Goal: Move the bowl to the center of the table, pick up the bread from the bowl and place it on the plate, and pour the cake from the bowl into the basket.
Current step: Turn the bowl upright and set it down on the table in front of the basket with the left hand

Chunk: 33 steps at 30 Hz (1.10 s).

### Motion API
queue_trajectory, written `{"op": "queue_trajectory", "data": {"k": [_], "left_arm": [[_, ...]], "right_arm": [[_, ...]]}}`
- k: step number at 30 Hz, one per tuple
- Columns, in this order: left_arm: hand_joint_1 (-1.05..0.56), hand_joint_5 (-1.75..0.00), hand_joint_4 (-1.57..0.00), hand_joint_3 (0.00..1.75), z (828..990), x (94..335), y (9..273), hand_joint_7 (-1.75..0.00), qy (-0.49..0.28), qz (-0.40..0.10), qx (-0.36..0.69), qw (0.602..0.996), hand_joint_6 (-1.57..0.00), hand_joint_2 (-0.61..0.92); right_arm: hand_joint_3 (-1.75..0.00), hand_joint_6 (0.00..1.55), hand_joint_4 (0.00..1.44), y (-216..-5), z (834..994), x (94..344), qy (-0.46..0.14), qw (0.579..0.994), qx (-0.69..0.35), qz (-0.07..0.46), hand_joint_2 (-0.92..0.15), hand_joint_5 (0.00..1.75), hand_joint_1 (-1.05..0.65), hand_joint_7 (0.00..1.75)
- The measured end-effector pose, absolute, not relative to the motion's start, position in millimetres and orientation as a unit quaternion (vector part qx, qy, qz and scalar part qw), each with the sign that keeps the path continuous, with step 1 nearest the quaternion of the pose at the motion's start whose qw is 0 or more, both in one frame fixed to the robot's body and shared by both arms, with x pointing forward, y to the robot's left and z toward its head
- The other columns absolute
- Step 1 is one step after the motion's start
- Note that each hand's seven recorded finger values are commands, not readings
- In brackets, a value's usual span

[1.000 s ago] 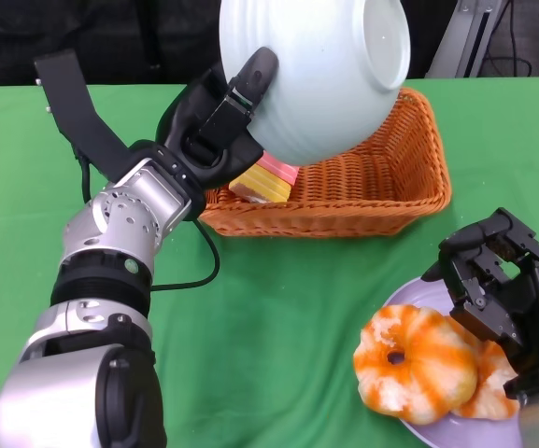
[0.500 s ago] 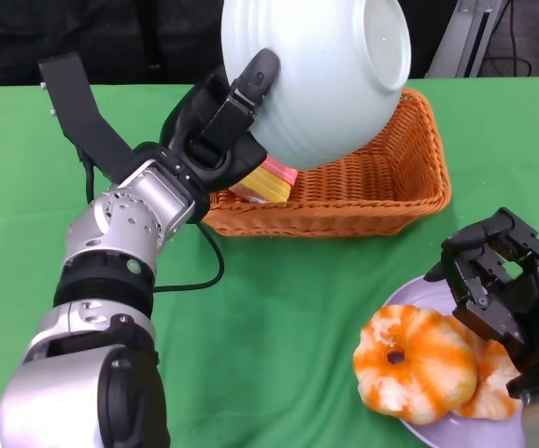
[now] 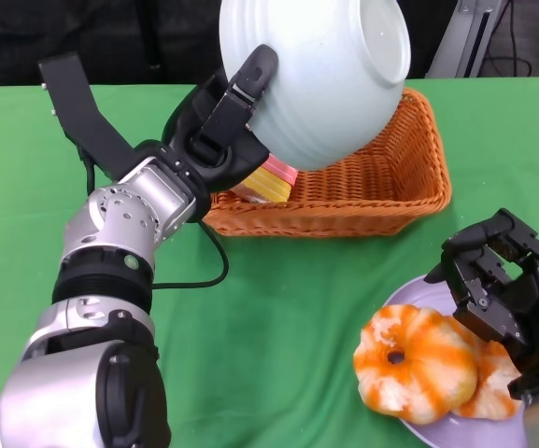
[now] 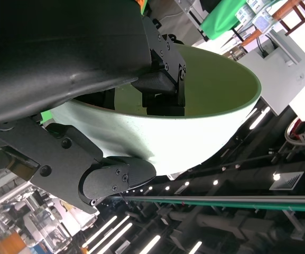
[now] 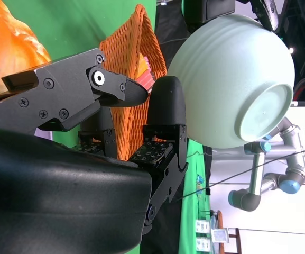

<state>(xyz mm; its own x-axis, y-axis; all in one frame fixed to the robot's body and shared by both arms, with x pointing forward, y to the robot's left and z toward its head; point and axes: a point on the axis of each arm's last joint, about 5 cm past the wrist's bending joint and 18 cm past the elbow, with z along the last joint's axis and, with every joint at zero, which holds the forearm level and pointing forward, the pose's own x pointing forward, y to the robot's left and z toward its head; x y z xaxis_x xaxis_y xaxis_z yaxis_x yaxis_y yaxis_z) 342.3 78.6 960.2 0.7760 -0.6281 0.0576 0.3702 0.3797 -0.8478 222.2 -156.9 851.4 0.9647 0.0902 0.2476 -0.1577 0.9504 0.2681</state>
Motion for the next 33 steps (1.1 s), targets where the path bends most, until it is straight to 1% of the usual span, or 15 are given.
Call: {"op": "queue_trajectory", "data": {"k": [3,4,7,10,13,18,22,25,27,30,33], "left_arm": [[-0.12,-1.74,-0.62,0.93,964.5,343.7,78.1,-1.7,0.111,-0.306,-0.442,0.836,-0.59,0.74],[-0.13,-1.69,-0.66,0.94,966.0,344.2,77.9,-1.66,0.096,-0.31,-0.428,0.844,-0.63,0.73],[-0.12,-1.64,-0.71,0.97,968.8,345.0,77.5,-1.6,0.056,-0.322,-0.389,0.861,-0.68,0.71],[-0.11,-1.66,-0.72,1.03,968.4,344.7,77.7,-1.56,0.034,-0.327,-0.369,0.869,-0.73,0.66],[-0.1,-1.68,-0.72,1.07,969.1,344.9,78.3,-1.55,0.016,-0.325,-0.351,0.878,-0.74,0.63],[-0.1,-1.66,-0.76,1.11,969.2,343.9,82.7,-1.51,-0.039,-0.323,-0.265,0.908,-0.76,0.61],[-0.11,-1.7,-0.76,1.11,968.2,342.5,87.3,-1.53,-0.078,-0.318,-0.223,0.918,-0.75,0.6],[-0.11,-1.71,-0.76,1.11,967.3,342.1,88.5,-1.54,-0.089,-0.318,-0.211,0.92,-0.75,0.6],[-0.14,-1.69,-0.76,1.09,968.0,341.2,89.7,-1.54,-0.11,-0.316,-0.178,0.926,-0.74,0.57],[-0.17,-1.68,-0.76,1.07,969.4,339.6,93.9,-1.54,-0.145,-0.303,-0.115,0.935,-0.74,0.57],[-0.13,-1.64,-0.77,1.1,967.2,337.6,99.0,-1.54,-0.167,-0.289,-0.08,0.939,-0.76,0.57]], "right_arm": [[-0.73,0.64,0.73,-157.0,851.4,222.2,-0.117,0.981,0.144,0.063,-0.73,1.6,-0.14,1.32],[-0.73,0.64,0.73,-156.9,851.4,222.2,-0.116,0.981,0.144,0.063,-0.73,1.6,-0.14,1.32],[-0.73,0.63,0.73,-156.8,851.4,222.3,-0.116,0.981,0.142,0.061,-0.73,1.61,-0.14,1.32],[-0.74,0.63,0.73,-156.8,851.2,222.2,-0.115,0.981,0.142,0.061,-0.73,1.61,-0.14,1.32],[-0.73,0.64,0.73,-156.8,851.1,222.1,-0.115,0.981,0.142,0.062,-0.72,1.61,-0.15,1.33],[-0.73,0.64,0.73,-156.8,851.1,222.1,-0.115,0.981,0.142,0.063,-0.73,1.61,-0.14,1.32],[-0.73,0.65,0.73,-156.9,851.0,222.1,-0.115,0.981,0.143,0.063,-0.73,1.61,-0.15,1.31],[-0.72,0.65,0.74,-156.9,851.1,222.2,-0.114,0.981,0.143,0.063,-0.73,1.6,-0.15,1.31],[-0.72,0.65,0.74,-156.9,851.0,222.2,-0.114,0.981,0.143,0.062,-0.72,1.6,-0.15,1.3],[-0.72,0.65,0.74,-157.1,850.8,222.1,-0.114,0.981,0.143,0.062,-0.73,1.6,-0.15,1.31],[-0.73,0.63,0.73,-157.2,850.8,222.1,-0.114,0.981,0.143,0.061,-0.72,1.6,-0.14,1.3]]}}
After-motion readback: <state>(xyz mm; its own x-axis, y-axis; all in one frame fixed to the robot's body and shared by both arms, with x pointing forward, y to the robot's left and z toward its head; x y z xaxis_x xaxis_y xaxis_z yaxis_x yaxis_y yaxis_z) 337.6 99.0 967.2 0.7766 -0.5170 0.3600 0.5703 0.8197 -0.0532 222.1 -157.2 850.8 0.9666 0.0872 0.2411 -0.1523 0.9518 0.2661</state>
